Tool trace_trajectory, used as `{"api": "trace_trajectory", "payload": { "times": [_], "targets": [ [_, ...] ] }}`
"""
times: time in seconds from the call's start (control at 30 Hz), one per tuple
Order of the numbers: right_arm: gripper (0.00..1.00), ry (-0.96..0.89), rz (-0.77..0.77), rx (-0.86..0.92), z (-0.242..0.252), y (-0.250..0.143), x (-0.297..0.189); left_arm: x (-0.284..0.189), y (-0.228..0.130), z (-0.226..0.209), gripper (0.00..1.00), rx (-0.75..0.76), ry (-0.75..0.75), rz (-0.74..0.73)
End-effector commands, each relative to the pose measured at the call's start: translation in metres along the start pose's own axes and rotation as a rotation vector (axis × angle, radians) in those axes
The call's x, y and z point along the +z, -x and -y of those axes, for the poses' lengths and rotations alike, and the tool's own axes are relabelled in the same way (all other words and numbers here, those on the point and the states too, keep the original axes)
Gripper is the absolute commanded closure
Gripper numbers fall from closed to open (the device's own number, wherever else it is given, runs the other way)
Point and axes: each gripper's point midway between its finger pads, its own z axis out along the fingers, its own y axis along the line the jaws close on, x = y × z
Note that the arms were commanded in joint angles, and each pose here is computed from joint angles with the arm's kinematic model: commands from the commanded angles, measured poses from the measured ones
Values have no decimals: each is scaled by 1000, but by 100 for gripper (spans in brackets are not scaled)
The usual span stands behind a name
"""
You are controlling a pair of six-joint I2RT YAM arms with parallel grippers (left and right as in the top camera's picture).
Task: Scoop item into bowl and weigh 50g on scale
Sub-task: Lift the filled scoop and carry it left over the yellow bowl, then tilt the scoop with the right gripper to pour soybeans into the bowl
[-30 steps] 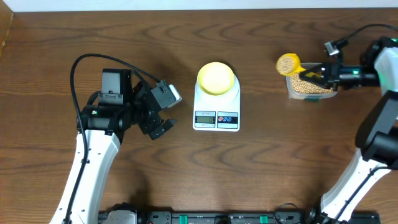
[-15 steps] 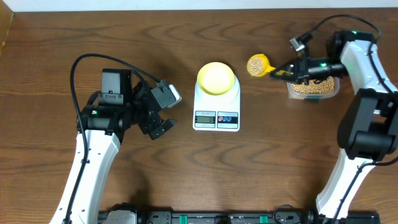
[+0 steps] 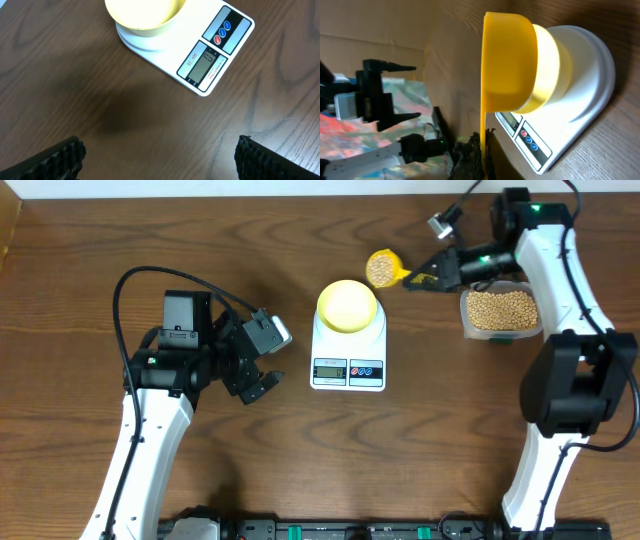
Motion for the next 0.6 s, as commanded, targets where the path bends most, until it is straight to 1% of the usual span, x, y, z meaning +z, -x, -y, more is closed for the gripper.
{"api": "trace_trajectory", "payload": {
  "times": [0.0,0.37,0.57],
  "targets": [
    [99,-38,-37,-16,0,0,15,3,-5,1,2,-1,-6,-15],
    [99,-215,-172,-142,13,-16,45,3,-5,1,3,-1,-6,-15],
    [99,-257,-225,-229,13,-22,58,3,-5,1,2,-1,-6,-15]
  ]
}}
